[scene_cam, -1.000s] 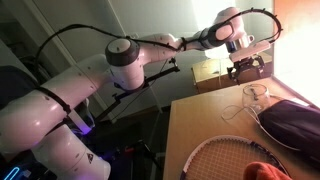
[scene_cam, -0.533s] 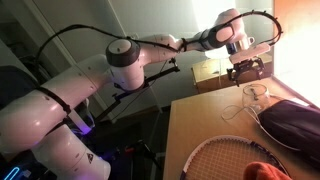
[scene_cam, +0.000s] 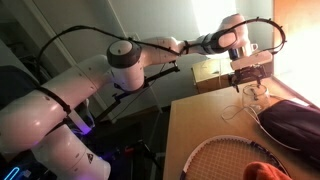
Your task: Use the towel to wipe the monitor and put the pen in the jar
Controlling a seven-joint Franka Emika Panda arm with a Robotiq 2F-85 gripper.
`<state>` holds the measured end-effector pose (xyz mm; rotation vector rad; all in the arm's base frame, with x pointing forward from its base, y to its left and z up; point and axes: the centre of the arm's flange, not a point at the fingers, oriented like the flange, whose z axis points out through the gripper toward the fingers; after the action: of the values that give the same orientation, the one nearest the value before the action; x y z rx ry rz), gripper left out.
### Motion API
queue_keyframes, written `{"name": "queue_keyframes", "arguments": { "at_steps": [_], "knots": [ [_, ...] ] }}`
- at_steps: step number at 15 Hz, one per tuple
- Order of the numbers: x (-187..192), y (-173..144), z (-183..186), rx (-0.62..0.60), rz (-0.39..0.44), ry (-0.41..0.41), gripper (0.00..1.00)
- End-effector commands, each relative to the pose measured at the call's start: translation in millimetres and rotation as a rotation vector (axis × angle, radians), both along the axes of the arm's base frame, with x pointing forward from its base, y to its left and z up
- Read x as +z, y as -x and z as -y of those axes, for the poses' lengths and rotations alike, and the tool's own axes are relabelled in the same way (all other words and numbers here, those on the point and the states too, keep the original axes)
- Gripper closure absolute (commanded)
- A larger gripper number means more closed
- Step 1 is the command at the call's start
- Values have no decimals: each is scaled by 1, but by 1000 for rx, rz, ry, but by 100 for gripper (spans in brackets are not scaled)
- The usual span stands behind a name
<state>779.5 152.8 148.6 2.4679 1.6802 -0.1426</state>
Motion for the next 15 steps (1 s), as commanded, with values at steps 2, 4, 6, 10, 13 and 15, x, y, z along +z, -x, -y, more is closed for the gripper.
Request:
{"name": "queue_keyframes", "arguments": {
  "at_steps": [2, 4, 6, 10, 13, 15],
  "knots": [
    [-20, -37, 4, -50, -40, -30, 0],
    [-24, -37, 6, -51, -51, -39, 0],
    [-27, -36, 6, -54, -59, -40, 0],
    [-29, -36, 6, -47, -79, -35, 0],
    [-30, -35, 6, -46, -95, -31, 0],
    [-31, -36, 7, -47, -108, -36, 0]
  ]
}}
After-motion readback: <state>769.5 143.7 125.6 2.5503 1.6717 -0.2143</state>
